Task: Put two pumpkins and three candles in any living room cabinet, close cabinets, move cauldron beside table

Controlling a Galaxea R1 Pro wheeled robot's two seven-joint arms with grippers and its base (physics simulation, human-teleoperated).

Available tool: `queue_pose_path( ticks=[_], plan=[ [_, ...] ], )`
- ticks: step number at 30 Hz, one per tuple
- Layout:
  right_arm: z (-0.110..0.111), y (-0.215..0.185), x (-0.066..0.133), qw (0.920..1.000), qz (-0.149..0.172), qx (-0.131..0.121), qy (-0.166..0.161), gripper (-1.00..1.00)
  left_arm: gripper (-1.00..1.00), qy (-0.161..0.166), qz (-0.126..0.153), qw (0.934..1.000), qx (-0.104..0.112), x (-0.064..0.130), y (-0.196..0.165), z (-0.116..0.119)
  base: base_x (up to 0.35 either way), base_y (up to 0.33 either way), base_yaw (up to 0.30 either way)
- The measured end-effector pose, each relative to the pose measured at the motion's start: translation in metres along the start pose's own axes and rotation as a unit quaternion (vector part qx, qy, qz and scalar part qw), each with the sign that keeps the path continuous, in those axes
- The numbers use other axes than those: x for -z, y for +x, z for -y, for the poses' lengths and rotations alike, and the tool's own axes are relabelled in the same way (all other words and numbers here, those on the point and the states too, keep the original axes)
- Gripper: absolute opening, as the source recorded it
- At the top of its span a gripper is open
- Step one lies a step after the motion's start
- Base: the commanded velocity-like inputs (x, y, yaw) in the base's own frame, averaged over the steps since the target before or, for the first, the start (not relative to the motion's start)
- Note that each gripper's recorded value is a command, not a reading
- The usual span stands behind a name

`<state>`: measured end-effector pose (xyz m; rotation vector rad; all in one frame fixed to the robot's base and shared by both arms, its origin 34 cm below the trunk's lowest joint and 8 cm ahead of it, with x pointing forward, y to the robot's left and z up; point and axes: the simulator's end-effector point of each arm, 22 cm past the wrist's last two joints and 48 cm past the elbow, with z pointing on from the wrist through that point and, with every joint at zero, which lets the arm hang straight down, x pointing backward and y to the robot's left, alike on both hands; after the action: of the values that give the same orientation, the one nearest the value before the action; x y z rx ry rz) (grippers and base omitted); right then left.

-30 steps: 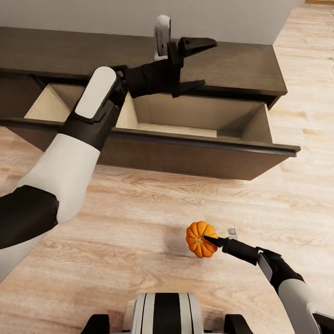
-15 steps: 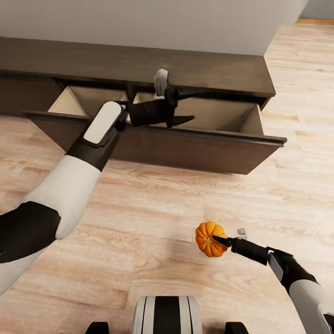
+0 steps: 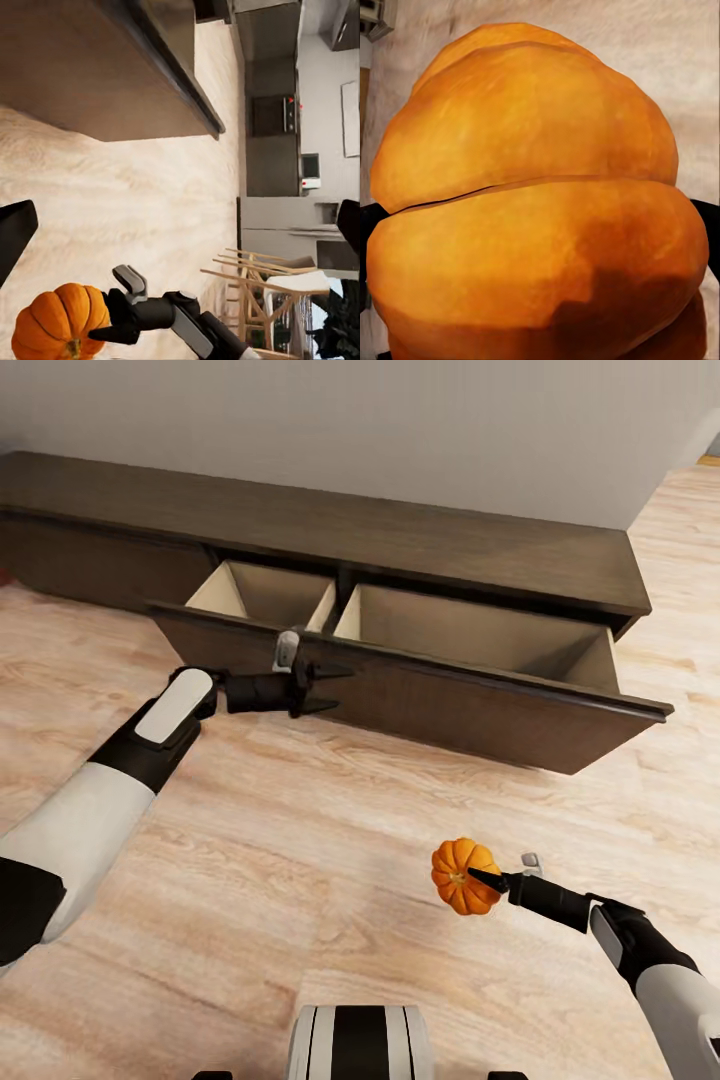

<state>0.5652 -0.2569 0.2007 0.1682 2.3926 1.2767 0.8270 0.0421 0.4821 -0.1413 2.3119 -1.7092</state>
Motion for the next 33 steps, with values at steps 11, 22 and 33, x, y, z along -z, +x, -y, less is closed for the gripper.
queue_pose_path(
  ticks=[11,22,33],
  plan=[
    [-0.019,-0.019,0.004,0.9997,0.015,0.014,-0.009,-1.0,1.0,-0.088,0.004,0.9949,0.05,0.083,0.068,-0.1,0.0,0.0,0.285],
    [-0.032,-0.026,-0.02,0.9991,0.026,0.025,0.022,-1.0,1.0,-0.299,0.065,0.9454,0.113,0.183,0.142,-0.281,0.0,0.0,0.285],
    [-0.054,-0.025,-0.049,0.998,0.028,0.036,0.043,-1.0,1.0,-0.395,0.003,0.9115,0.116,0.215,0.213,-0.331,0.0,0.0,0.285]
  ],
)
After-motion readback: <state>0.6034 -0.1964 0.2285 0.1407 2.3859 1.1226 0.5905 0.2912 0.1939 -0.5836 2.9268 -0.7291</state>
